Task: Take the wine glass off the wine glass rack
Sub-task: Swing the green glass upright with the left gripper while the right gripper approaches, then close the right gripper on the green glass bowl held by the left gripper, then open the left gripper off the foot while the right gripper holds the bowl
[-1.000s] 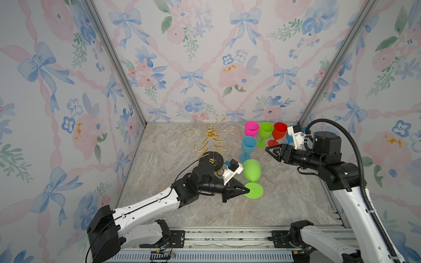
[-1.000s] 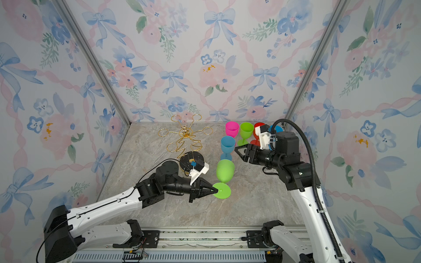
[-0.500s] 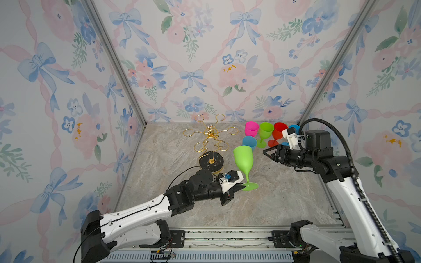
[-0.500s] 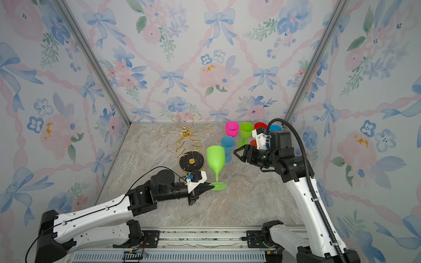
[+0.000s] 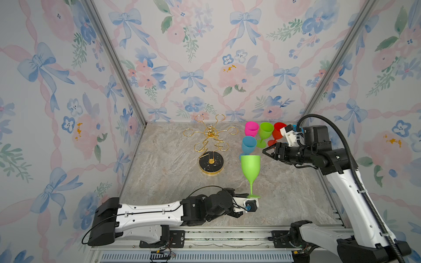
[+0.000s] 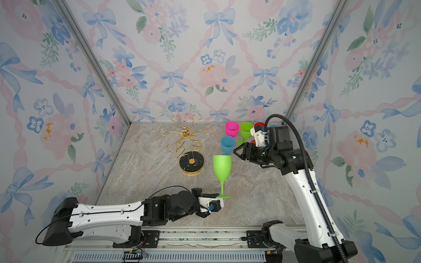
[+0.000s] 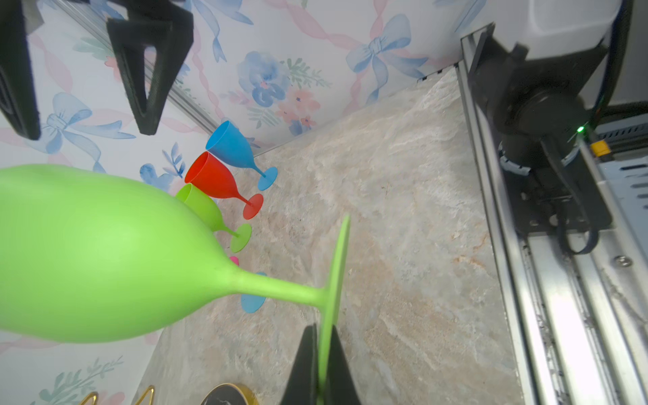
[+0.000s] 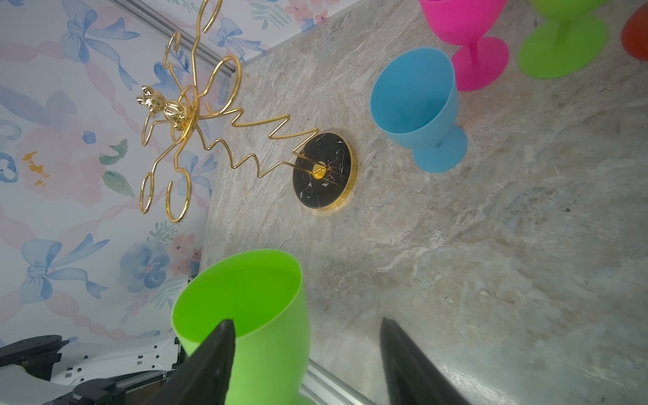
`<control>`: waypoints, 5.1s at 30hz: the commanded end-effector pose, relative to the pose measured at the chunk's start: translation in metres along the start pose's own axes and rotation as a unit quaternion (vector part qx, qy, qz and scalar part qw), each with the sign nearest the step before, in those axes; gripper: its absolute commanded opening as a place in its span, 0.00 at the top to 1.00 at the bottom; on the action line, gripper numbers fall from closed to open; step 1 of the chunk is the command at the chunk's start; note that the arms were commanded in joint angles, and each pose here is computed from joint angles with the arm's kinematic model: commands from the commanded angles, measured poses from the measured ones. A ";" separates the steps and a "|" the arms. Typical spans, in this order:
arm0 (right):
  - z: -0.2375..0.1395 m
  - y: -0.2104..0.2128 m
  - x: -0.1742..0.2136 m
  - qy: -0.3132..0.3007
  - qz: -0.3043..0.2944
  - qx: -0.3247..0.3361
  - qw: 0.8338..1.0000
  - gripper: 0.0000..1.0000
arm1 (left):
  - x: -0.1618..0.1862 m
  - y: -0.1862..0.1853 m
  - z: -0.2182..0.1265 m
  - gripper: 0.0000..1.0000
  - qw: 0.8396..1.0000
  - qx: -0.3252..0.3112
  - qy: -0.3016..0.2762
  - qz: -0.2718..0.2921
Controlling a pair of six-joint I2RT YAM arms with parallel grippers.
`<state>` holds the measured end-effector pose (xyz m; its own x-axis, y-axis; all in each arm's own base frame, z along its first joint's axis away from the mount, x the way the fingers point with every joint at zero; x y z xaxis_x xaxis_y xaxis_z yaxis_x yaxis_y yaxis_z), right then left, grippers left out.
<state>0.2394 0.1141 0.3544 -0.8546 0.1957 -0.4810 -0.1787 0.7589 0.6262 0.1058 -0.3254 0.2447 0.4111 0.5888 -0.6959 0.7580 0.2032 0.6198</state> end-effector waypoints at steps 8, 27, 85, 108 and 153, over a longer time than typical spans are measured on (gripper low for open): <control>0.003 0.013 0.014 0.047 -0.047 0.002 0.998 0.32 | 0.042 0.000 0.003 1.00 0.985 -0.064 0.100 0.125; 0.042 0.037 0.005 0.137 -0.093 0.011 0.986 0.32 | 0.083 -0.010 0.004 1.00 0.925 -0.112 0.216 0.292; 0.111 0.038 0.038 0.266 -0.114 0.012 0.957 0.77 | 0.104 -0.004 -0.019 1.00 0.870 -0.161 0.253 0.392; 0.104 0.042 0.039 0.260 -0.120 0.011 0.958 1.00 | 0.097 -0.004 -0.014 0.92 0.870 -0.162 0.247 0.394; 0.060 -0.056 0.015 0.126 -0.135 0.303 0.935 1.00 | 0.061 0.006 -0.035 0.02 0.980 -0.139 0.089 -0.113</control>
<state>0.2675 0.1278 0.2771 -0.9197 -0.1641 -0.3568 -0.2050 0.9755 0.0798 0.1135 -0.2679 0.2242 0.2621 0.6716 -0.6930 0.6038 0.4461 0.6607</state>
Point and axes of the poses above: each gripper's point midway between its finger pads, its own z axis out along the fingers, its own y axis along the line the jaws close on, x = y × z, the point moved 5 cm from there along -z, back along the fingers, and after that the axes turned 1 degree about z, right-handed, at the moved point
